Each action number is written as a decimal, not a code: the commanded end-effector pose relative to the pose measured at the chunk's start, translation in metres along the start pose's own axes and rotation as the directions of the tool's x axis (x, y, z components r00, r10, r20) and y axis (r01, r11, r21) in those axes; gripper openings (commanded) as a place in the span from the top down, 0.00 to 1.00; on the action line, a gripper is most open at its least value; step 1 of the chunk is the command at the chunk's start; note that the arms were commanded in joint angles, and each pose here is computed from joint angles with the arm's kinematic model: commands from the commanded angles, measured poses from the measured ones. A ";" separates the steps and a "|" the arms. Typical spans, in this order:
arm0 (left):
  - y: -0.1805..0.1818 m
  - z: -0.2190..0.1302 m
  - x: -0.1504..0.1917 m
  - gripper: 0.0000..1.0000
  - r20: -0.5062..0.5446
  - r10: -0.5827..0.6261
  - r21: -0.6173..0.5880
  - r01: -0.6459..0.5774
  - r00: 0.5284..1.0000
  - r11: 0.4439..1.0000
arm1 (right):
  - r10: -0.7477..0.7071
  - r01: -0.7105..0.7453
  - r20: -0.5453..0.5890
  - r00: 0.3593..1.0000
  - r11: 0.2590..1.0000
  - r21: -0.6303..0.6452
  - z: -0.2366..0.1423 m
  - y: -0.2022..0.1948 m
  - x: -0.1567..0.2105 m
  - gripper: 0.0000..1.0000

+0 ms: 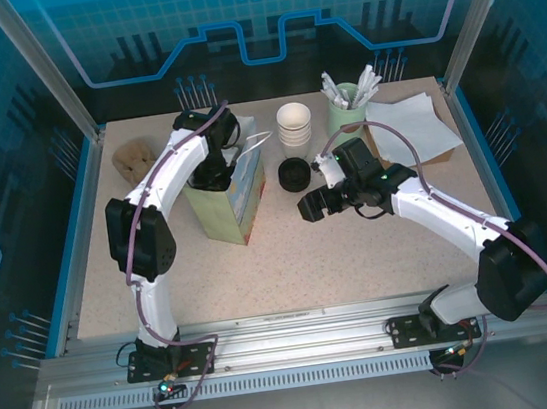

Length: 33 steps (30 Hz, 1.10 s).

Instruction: Pack the takeout coffee

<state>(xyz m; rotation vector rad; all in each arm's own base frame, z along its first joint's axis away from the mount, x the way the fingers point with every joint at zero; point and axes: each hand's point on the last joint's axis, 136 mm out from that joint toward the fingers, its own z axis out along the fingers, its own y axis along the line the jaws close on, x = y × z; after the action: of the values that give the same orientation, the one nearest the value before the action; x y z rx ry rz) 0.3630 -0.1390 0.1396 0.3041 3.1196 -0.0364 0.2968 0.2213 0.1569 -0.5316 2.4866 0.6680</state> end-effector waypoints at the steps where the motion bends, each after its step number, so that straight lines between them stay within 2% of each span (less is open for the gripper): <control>1: -0.004 -0.016 -0.001 0.59 0.045 0.014 0.014 -0.015 0.999 1.000 | -0.025 0.025 0.003 1.000 1.000 -0.007 0.000 0.006 -0.003 0.12; 33: -0.006 -0.026 0.003 0.59 0.053 0.031 0.026 -0.033 0.998 0.999 | -0.033 0.033 0.001 0.999 0.999 -0.007 0.000 0.008 -0.004 0.12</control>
<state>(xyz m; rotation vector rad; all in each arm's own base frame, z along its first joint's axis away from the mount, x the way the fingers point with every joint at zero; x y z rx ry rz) 0.3627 -0.1389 0.1422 0.3053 3.1128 -0.0396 0.2958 0.2227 0.1568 -0.5378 2.4865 0.6694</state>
